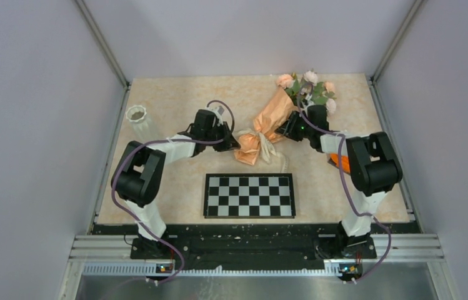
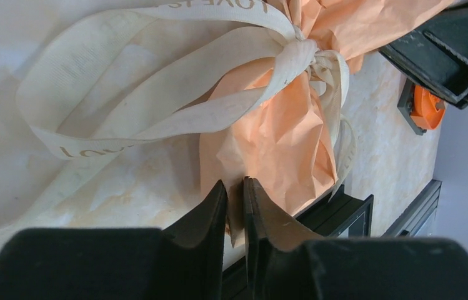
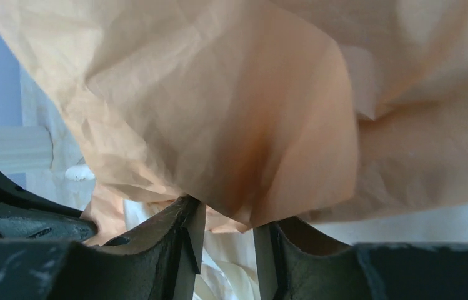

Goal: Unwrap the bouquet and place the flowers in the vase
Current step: Adjust the fake flower at the center of the board.

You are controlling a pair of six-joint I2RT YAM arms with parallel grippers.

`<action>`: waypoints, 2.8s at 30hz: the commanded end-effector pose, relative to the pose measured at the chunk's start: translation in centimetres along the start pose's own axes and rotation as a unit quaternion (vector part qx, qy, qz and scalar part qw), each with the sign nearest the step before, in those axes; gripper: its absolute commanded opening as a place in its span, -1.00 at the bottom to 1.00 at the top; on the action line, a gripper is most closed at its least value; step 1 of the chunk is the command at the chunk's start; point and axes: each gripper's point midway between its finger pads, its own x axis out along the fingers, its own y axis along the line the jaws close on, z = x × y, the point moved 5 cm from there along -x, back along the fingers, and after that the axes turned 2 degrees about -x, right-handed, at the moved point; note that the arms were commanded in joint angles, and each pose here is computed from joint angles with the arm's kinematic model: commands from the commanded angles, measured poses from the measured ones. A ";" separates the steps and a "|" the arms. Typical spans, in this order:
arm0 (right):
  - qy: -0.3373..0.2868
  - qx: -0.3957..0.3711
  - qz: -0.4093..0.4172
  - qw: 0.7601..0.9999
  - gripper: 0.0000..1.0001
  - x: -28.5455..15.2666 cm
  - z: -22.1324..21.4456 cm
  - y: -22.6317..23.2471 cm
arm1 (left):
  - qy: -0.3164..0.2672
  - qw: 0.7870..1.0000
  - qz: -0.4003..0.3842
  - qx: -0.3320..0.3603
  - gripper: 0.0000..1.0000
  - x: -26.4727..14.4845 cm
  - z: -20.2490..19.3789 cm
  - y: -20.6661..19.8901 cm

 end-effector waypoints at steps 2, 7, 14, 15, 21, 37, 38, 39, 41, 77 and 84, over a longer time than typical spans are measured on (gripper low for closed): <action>0.008 -0.055 0.053 0.997 -0.33 1.9 0.8 2.4 | 0.007 0.999 -0.031 0.013 -0.71 0.8 -1.1 -1.4; 0.035 -0.078 0.061 0.994 -0.37 3.9 0.0 3.4 | 0.009 1.000 -0.025 0.015 -0.78 0.4 -2.5 -1.5; 0.070 -0.123 0.087 0.986 -0.37 6.5 -1.3 6.0 | 0.018 1.000 -0.021 0.004 -0.81 0.0 -4.3 -0.8; 0.075 -0.128 0.090 0.985 -0.37 6.9 -1.5 6.3 | 0.018 1.000 -0.019 0.003 -0.81 -0.1 -4.5 -0.7; 0.094 -0.153 0.103 0.978 -0.38 8.8 -2.4 8.0 | 0.004 1.000 -0.012 -0.003 -0.82 -0.8 -4.8 -0.6; 0.059 -0.214 0.039 0.974 -0.19 4.8 0.3 8.7 | -0.009 0.999 -0.034 0.002 -0.71 -0.5 -4.1 -3.0; 0.051 -0.220 0.035 0.974 -0.16 4.3 0.7 8.9 | -0.009 0.999 -0.032 0.004 -0.65 -0.7 -4.0 -3.1; 0.048 -0.225 0.029 0.973 -0.09 3.7 0.9 8.9 | -0.011 0.999 -0.032 0.007 -0.54 -0.9 -4.0 -3.2; 0.043 -0.231 0.016 0.972 0.00 2.6 1.2 9.0 | -0.016 0.999 -0.026 0.013 -0.38 -1.5 -3.8 -3.3; 0.038 -0.109 0.026 0.993 0.42 -9.5 -6.3 7.3 | -0.074 0.993 0.088 -0.001 0.88 -9.5 -4.0 3.6; 0.046 -0.108 0.020 0.993 0.38 -8.3 -7.2 6.4 | -0.066 0.994 0.087 -0.015 0.59 -8.5 -3.6 4.4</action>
